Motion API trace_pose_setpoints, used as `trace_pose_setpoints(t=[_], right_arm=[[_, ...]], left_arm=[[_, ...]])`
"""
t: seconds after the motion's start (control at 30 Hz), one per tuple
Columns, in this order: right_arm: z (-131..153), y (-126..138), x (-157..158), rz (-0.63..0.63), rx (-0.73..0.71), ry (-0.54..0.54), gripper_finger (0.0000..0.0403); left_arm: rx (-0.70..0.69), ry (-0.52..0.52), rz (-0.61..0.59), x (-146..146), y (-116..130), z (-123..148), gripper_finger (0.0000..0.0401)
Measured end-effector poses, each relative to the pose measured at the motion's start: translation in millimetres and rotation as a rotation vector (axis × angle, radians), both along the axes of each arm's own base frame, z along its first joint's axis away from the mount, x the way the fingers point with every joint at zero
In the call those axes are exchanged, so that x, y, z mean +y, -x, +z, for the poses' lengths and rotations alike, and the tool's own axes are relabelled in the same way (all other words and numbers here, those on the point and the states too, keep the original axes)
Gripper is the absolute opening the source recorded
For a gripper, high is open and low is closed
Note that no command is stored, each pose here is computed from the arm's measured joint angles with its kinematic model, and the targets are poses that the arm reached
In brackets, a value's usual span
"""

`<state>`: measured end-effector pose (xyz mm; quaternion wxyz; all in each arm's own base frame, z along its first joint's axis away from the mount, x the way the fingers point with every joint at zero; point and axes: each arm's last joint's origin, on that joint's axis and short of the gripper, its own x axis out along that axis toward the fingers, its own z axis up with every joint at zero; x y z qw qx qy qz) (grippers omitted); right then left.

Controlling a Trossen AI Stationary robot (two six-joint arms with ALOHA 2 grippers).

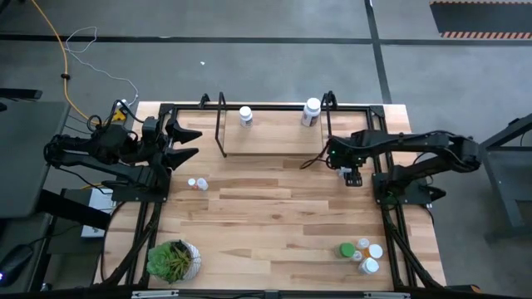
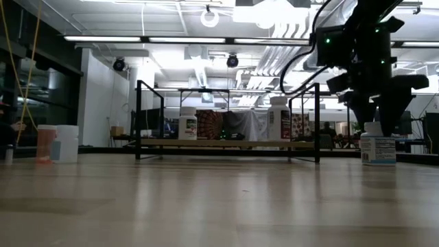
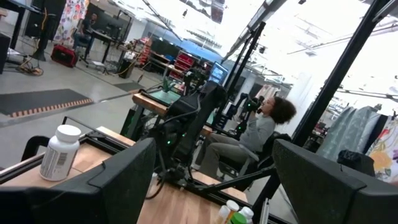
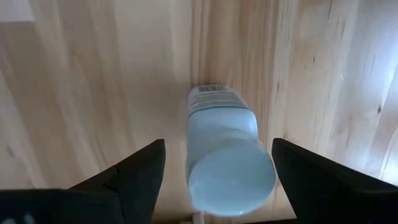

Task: Pick and place medicine bottles onto shelf by color
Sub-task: Put the white pill bottle on the shelf

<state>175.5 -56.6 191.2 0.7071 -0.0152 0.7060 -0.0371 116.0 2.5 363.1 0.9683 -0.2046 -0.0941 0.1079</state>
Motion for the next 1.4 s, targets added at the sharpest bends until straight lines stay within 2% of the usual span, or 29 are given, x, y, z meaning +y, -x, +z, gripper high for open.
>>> trace_pose_setpoints(t=[0.27,0.4,0.53,0.67,0.73,0.8,0.87,1.0,1.17,1.4], right_arm=[[-7.3,-4.2,-1.4,-0.011,0.035,-0.006,0.0196],[4.7,-3.7,0.3,-0.056,0.027,-0.051,0.0149],[42.6,-5.0,6.1,-0.101,-0.03,-0.151,0.0149],[99.3,-13.4,18.4,-0.112,-0.207,-0.268,0.0149],[128.2,-21.7,25.5,-0.095,-0.323,-0.274,0.0149],[152.3,-33.4,31.9,-0.07,-0.438,-0.238,0.0149],[169.6,-49.3,34.6,-0.055,-0.53,-0.156,0.0149],[187.6,-83.3,25.5,-0.034,-0.562,0.0,0.0149],[171.5,-128.1,-6.4,-0.014,-0.411,0.091,0.0149],[124.0,-178.3,-66.3,-0.012,-0.215,0.213,0.0149]], left_arm=[[0.0,0.0,-0.003,-0.1,0.0,0.0,0.0314],[0.0,0.0,-0.003,-0.1,0.1,0.0,0.0314],[0.0,0.0,-0.004,-0.1,0.1,0.0,0.0314],[0.0,-0.001,-0.003,-0.1,0.1,0.0,0.0314],[0.0,-0.001,-0.003,-0.1,0.0,0.0,0.0314],[0.0,-0.001,-0.003,-0.1,0.0,0.0,0.0314],[0.0,-0.001,-0.003,-0.1,0.0,0.0,0.0314],[0.003,-0.012,-0.002,-0.1,0.0,0.0,0.0314],[0.007,-0.025,0.0,-0.1,0.0,0.0,0.0314],[0.006,-0.026,0.0,-0.1,0.1,0.0,0.0314]])
